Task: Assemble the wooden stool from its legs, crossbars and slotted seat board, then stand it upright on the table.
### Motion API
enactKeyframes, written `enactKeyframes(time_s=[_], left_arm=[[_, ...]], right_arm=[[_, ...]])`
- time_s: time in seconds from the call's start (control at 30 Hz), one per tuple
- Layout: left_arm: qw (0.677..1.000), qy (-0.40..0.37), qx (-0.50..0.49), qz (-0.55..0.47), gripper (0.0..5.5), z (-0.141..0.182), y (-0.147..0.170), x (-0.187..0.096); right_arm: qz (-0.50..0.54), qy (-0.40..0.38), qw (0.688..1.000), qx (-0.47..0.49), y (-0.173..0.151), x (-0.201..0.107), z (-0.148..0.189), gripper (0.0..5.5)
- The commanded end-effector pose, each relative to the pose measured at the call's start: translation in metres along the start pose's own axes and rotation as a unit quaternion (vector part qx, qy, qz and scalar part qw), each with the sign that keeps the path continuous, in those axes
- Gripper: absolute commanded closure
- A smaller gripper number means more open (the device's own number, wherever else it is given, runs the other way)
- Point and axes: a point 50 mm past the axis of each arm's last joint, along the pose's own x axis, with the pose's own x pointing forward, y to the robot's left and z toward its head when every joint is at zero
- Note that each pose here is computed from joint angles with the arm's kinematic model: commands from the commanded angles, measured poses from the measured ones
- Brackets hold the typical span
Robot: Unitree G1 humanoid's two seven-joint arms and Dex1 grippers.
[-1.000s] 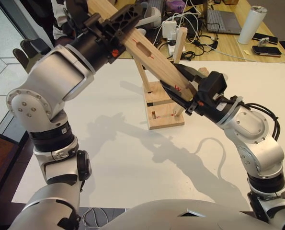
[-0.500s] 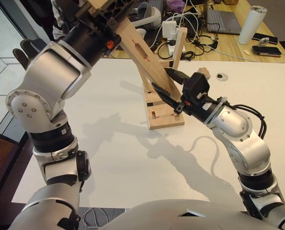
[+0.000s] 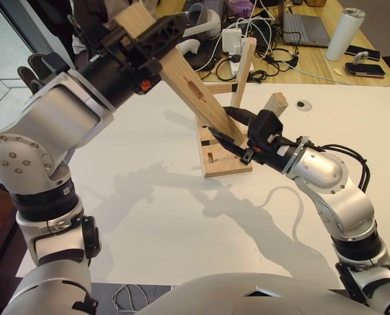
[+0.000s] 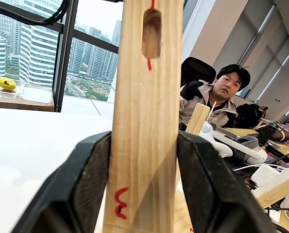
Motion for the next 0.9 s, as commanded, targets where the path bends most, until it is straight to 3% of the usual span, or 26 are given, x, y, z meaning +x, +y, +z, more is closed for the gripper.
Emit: enactKeyframes(time_s=[0.03, 0.27, 0.9], left_arm=[[0.999, 0.049, 0.005, -0.004, 4.50, -0.0100, 0.0006, -0.0012], [0.998, 0.065, 0.008, 0.011, 4.50, -0.0112, 0.0072, -0.0049], [0.999, 0.037, 0.026, -0.001, 4.49, -0.0035, 0.0061, -0.0011]], right_arm=[[0.027, -0.003, 0.999, -0.045, 0.0026, -0.0035, 0.0047, 3.45], [0.063, -0.003, 0.978, -0.197, 0.0056, -0.0052, 0.0025, 3.43], [0.046, -0.030, 0.969, -0.240, 0.0069, 0.0013, 0.0038, 3.43]])
